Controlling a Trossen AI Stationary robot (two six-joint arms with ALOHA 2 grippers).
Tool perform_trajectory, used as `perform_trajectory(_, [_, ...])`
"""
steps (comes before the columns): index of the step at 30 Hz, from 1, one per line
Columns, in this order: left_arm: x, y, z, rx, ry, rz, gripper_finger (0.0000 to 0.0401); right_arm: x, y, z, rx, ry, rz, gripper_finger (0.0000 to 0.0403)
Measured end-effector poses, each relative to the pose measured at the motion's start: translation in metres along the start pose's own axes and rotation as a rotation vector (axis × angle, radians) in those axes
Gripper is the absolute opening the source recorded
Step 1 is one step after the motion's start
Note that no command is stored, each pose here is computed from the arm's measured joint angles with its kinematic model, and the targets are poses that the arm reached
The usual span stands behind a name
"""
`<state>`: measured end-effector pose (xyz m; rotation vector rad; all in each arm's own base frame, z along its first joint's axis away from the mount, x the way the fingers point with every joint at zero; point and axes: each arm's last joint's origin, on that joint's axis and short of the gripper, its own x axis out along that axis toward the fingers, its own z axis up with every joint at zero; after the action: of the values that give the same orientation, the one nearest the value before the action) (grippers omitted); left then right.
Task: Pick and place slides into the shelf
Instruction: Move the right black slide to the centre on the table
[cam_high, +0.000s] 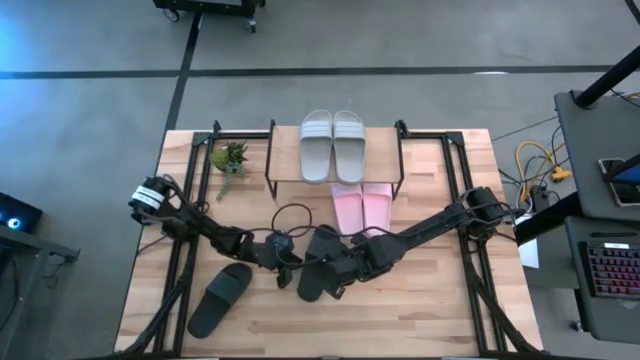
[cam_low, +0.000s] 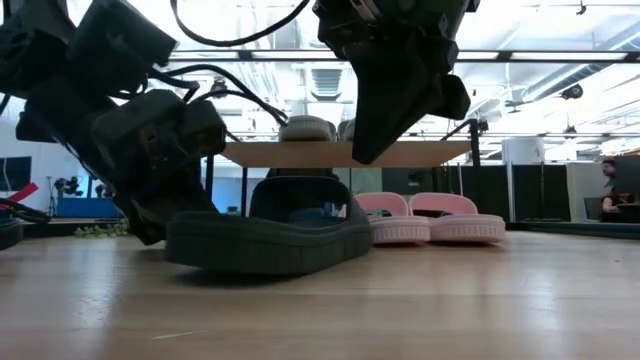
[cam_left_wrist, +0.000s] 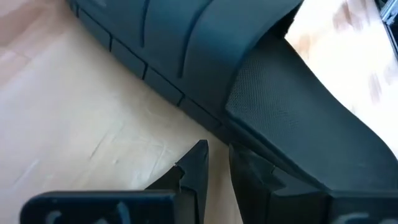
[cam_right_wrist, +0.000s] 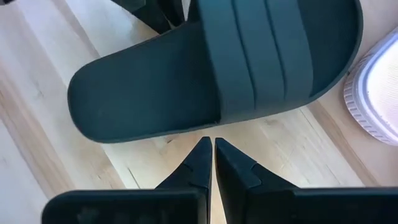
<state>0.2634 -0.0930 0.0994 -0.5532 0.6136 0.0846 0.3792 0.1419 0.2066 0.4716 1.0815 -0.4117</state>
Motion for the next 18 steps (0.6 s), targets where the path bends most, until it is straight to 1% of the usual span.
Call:
perform_trajectory(6, [0.000,-0.003,0.001,0.002,0.011,-0.022,0.0051,0.006,0.000,-0.001,-0.035,0.011,-0.011,0.0013])
perform_trajectory(12, [-0.001,-0.004,0.001,0.004,0.016,-0.023,0.0051,0.025,-0.001,-0.005,-0.117,0.041,-0.041,0.0013])
perform_trajectory(18, [-0.002,-0.005,0.000,0.006,0.016,-0.026,0.0051,0.040,-0.009,0.001,-0.126,0.053,-0.079,0.0013])
